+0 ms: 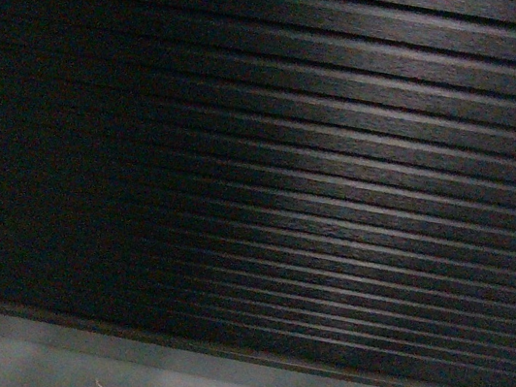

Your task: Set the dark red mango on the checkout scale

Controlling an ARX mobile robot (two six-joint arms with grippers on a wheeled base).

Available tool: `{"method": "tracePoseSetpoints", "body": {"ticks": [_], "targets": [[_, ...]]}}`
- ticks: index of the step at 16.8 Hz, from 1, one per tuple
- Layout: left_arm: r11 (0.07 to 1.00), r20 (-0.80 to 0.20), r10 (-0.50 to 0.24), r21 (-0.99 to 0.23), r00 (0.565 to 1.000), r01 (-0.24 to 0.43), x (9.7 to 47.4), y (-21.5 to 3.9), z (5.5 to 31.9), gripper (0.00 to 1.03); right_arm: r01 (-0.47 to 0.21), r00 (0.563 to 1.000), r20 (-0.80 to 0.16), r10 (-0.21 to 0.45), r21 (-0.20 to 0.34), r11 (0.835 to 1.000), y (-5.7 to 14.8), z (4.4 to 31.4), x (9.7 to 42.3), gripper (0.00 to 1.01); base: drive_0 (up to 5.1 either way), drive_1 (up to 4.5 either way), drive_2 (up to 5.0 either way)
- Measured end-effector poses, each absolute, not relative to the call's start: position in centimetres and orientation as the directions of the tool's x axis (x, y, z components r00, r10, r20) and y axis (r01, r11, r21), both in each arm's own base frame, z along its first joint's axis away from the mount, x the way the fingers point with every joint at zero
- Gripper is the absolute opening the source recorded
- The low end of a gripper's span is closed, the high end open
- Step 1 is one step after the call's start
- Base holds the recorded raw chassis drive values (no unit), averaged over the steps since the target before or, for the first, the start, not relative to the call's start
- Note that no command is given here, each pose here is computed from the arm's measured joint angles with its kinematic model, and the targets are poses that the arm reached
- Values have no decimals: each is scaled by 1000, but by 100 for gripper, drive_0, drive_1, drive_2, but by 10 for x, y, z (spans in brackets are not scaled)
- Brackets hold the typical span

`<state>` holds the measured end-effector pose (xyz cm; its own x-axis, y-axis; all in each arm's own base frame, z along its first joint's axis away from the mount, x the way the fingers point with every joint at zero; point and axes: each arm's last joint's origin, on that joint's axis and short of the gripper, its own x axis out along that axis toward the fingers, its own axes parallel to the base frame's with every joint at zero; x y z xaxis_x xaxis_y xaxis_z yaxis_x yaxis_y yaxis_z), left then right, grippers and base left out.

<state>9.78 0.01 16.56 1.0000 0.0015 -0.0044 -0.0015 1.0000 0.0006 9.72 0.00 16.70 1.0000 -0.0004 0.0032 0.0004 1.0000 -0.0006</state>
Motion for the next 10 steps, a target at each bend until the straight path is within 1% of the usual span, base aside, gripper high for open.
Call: {"method": "tracePoseSetpoints", "body": {"ticks": [10], "targets": [[1000, -4, 2, 1, 1000, -2, 98, 0, 166, 98, 0, 1000, 3, 0, -1, 1000, 0, 167, 97, 98, 0, 0, 0]]}}
